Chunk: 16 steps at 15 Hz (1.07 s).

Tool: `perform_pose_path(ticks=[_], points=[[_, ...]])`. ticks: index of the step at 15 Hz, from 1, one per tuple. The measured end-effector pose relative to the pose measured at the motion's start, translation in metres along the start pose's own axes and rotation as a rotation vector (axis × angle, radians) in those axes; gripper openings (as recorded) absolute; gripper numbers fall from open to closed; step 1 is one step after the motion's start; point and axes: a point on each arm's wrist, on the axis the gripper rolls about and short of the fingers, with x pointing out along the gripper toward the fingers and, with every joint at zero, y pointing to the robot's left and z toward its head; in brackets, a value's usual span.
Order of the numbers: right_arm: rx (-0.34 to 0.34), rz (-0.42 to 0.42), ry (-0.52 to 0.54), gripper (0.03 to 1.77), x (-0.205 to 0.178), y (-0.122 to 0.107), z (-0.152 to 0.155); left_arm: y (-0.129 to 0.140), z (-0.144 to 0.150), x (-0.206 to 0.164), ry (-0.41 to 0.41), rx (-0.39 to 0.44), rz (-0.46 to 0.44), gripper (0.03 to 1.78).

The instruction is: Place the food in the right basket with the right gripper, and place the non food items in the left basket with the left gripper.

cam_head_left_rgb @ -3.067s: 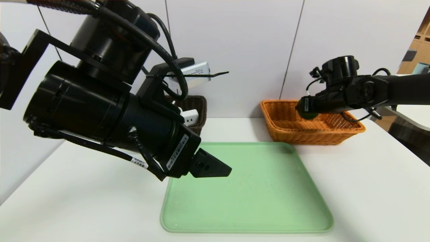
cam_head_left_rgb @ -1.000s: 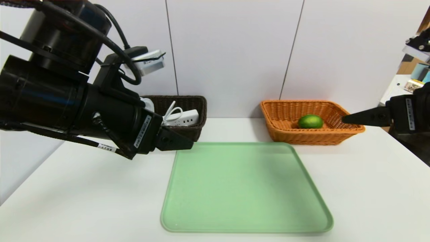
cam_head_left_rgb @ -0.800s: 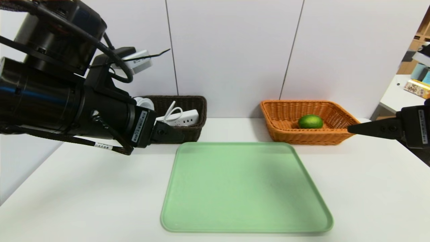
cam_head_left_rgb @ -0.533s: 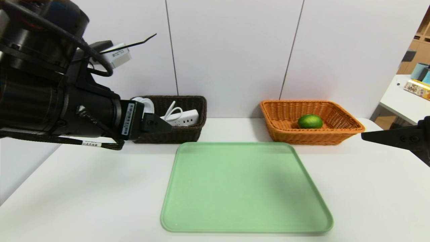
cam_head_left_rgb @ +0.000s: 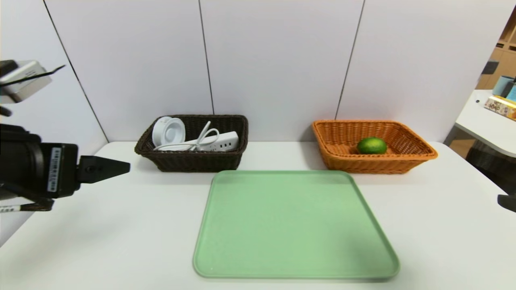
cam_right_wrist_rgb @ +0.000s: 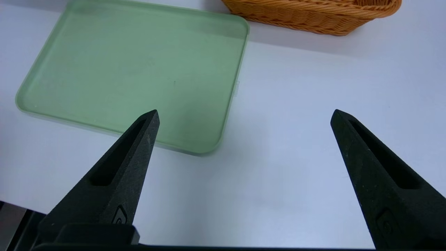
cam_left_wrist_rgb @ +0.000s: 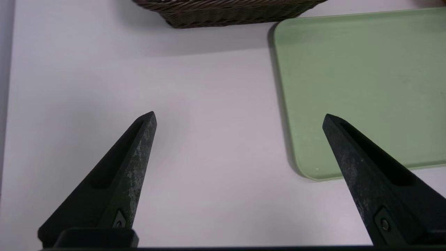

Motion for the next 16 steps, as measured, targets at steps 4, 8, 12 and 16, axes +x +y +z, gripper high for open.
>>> perform_pose_path(ticks=[4, 8, 12, 16], points=[[0.009, -0.008, -0.049, 1.69, -0.023, -0.003, -0.017, 0.029, -0.034, -0.027, -0.038, -0.034, 0.098, 1.69], [0.028, -0.038, -0.098, 1.69, -0.042, -0.005, -0.039, 0.044, -0.064, -0.050, -0.088, -0.071, 0.164, 1.69], [0.010, -0.067, -0.111, 1.69, -0.060, -0.005, -0.060, 0.051, -0.093, -0.067, -0.135, -0.072, 0.208, 1.69], [-0.006, -0.112, -0.155, 1.69, -0.079, -0.003, -0.080, 0.055, -0.118, -0.084, -0.198, -0.074, 0.247, 1.69]])
